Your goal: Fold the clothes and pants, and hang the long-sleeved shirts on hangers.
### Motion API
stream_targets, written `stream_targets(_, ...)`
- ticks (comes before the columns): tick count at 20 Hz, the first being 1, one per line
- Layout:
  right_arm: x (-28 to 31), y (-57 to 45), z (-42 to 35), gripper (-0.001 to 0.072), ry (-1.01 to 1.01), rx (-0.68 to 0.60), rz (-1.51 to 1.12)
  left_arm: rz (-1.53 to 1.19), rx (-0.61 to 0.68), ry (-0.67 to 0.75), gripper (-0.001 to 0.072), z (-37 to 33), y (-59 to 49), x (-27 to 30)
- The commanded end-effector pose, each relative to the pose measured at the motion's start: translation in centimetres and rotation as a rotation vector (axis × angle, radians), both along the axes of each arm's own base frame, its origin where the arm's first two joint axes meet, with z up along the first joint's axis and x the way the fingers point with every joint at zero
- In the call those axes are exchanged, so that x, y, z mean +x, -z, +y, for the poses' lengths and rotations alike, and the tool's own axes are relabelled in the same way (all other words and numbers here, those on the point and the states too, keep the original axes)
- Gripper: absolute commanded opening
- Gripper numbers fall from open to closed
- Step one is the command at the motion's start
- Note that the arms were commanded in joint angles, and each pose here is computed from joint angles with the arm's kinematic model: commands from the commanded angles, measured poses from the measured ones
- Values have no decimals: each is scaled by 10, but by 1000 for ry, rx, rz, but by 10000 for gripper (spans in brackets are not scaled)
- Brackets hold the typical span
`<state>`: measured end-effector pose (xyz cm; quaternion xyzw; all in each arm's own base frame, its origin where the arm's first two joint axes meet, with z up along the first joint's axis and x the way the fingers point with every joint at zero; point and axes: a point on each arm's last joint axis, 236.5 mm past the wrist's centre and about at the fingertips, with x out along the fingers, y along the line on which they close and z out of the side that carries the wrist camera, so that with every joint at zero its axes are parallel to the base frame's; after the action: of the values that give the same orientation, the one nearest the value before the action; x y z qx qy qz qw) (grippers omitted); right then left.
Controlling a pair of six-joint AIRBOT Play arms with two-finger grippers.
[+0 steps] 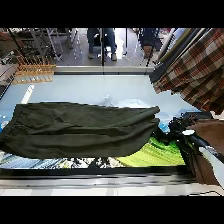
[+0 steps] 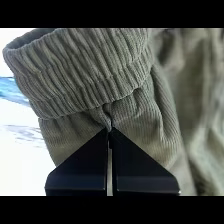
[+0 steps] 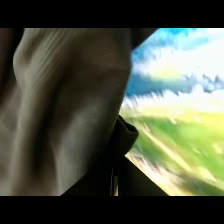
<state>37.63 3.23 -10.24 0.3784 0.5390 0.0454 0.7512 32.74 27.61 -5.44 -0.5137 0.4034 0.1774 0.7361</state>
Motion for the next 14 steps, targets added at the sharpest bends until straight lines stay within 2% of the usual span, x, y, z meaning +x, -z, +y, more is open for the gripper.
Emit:
stream_targets(1, -16, -58, 1, 21, -151, -77, -32, -123, -11, 7, 17, 1, -42, 14)
stream_targets(4, -4, -144, -43, 21, -126, -330, -158, -191, 68, 74, 17, 8, -102, 23)
stream_targets(6, 15, -219, -59, 21, -89, -442, -325, -241, 132, 101, 18, 12, -149, 29)
stream_targets(10, 20, -306, -59, 21, -133, -531, -490, -304, 261, 153, 20, 6, -212, 28)
stream_targets(14, -39, -248, -48, 21, -329, -525, -252, -200, 328, 289, 21, -2, -193, 7)
